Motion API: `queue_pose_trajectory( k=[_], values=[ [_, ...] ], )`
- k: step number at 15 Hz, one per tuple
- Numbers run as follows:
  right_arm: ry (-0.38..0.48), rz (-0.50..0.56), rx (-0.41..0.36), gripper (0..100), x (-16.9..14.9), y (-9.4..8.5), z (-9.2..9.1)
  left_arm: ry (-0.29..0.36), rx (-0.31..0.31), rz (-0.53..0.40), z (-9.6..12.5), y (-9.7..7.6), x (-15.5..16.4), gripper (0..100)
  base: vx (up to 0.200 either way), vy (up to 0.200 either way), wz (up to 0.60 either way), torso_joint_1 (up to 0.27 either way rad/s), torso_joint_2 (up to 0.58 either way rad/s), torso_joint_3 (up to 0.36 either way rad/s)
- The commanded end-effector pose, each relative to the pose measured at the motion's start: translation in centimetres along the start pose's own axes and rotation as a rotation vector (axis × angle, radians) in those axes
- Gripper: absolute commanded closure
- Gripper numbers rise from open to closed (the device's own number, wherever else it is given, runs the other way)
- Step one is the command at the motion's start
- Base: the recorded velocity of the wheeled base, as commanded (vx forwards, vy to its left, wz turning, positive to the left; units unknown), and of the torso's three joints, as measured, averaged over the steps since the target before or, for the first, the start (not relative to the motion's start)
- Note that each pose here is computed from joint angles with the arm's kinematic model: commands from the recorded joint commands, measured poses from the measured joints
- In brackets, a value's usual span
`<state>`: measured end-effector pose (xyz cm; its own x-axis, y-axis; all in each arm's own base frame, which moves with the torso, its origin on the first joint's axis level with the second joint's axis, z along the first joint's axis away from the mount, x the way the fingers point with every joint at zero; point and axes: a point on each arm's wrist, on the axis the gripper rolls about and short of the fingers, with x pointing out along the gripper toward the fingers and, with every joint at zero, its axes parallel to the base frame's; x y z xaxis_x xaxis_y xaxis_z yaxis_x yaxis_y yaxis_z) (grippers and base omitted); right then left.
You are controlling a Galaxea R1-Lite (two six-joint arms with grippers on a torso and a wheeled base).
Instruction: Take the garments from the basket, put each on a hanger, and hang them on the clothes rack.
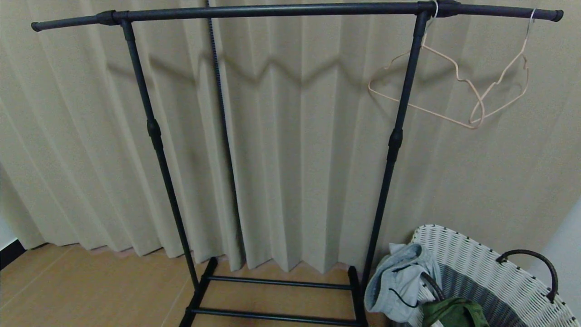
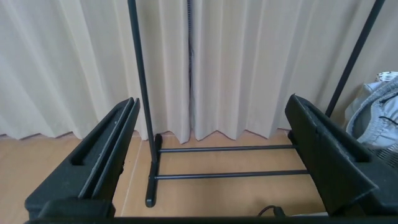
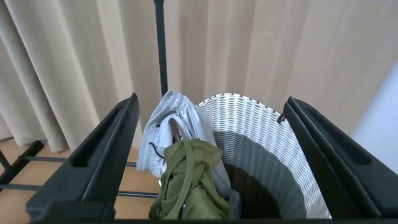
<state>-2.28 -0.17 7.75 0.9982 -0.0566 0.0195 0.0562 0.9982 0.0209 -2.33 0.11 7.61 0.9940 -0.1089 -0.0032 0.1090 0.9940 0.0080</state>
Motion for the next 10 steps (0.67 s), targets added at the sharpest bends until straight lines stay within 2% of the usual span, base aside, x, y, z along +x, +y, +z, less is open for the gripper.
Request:
queue_pose_trajectory(
  k=[1, 2, 4, 5, 6, 7, 8, 9, 10],
  values=[
    [0.001, 0.007, -0.006, 0, 0.0, 0.0, 0.0, 0.001, 0.0, 0.0, 0.0, 0.0, 0.0, 0, 0.0, 0.0, 0.0, 0.0, 0.0, 0.0],
    [0.008, 0.046, -0.015, 0, 0.0, 0.1, -0.1, 0.001, 0.0, 0.0, 0.0, 0.0, 0.0, 0, 0.0, 0.0, 0.0, 0.0, 0.0, 0.0],
    [0.087, 0.069, -0.057, 0, 0.0, 0.1, 0.6, 0.001, 0.0, -0.001, 0.0, 0.0, 0.0, 0, 0.0, 0.0, 0.0, 0.0, 0.0, 0.0],
    [0.19, 0.078, -0.111, 0, -0.1, 0.1, 2.0, 0.001, 0.0, -0.001, 0.0, 0.0, 0.0, 0, 0.2, 0.0, 0.0, 0.002, 0.01, 0.012],
    [0.336, 0.093, -0.146, 0, 0.1, 0.2, 3.6, 0.001, 0.0, -0.001, 0.0, 0.0, 0.0, 0, 0.2, 0.0, 0.0, -0.007, 0.0, 0.012],
    [0.437, 0.109, -0.181, 0, 0.9, 0.2, 4.2, 0.001, 0.001, -0.001, 0.0, 0.0, 0.0, 0, 0.2, 0.0, 0.0, -0.007, 0.0, 0.007],
    [0.539, 0.11, -0.236, 0, 2.1, 0.3, 4.3, 0.0, 0.003, -0.001, 0.0, 0.0, 0.0, 0, 0.2, 0.0, 0.0, 0.002, 0.0, 0.012],
    [0.635, 0.079, -0.295, 0, 3.2, 0.3, 4.2, 0.001, 0.004, 0.0, 0.0, 0.0, 0.0, 0, 0.0, 0.0, 0.0, 0.0, 0.0, 0.0],
    [0.781, 0.05, -0.377, 0, 4.7, 0.3, 3.7, 0.001, 0.006, 0.0, 0.0, 0.0, 0.0, 0, 0.0, 0.0, 0.0, 0.0, 0.0, 0.0]
  ],
)
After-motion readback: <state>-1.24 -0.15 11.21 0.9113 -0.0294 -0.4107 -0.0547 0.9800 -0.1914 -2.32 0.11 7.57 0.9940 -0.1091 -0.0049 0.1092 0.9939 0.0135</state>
